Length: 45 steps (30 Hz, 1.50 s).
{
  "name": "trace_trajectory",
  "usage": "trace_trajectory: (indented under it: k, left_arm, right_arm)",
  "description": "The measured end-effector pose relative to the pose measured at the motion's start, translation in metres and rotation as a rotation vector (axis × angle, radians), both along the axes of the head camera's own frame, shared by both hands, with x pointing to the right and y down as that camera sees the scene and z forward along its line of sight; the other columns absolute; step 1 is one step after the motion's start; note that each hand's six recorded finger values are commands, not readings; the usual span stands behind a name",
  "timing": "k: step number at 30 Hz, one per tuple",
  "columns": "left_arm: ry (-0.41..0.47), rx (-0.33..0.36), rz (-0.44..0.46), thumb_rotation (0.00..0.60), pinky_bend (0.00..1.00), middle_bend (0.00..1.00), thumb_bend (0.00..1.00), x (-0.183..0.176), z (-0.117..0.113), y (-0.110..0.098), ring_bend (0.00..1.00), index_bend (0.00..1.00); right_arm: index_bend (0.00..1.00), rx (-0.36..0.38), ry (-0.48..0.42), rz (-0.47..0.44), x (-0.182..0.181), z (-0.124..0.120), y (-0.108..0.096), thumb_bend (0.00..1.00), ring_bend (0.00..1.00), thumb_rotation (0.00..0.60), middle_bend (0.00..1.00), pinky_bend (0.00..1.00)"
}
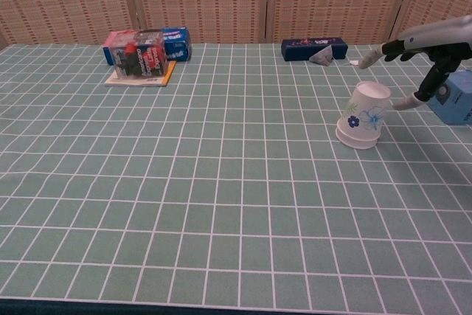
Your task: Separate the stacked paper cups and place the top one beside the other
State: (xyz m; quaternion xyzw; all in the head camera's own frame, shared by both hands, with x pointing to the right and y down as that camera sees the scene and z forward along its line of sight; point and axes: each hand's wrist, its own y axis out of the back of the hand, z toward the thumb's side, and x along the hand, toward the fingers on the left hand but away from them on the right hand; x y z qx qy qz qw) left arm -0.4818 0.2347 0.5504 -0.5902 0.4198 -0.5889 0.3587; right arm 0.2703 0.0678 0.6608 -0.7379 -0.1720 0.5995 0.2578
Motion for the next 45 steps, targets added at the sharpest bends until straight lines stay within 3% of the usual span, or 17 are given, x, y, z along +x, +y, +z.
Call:
trace_trajectory:
  k: [27,38,45]
  left_arm:
    - [0.014,0.032,0.016,0.600,0.00,0.00,0.50,0.000,-0.007,0.001,0.00,0.00]
    - [0.012,0.024,0.018,0.600,0.00,0.00,0.50,0.000,-0.003,0.001,0.00,0.00]
    - [0.193,0.082,-0.065,0.600,0.00,0.00,0.50,0.022,-0.004,-0.005,0.00,0.00]
  right_arm:
    - [0.35,0.031,-0.004,0.005,-0.011,0.013,-0.009,0.37,0.00,0.600,0.00,0.00]
    - [0.35,0.082,-0.048,0.022,-0.014,-0.019,-0.018,0.37,0.00,0.600,0.00,0.00]
    - [0.35,0.122,-0.058,0.025,-0.010,-0.048,-0.019,0.37,0.00,0.600,0.00,0.00]
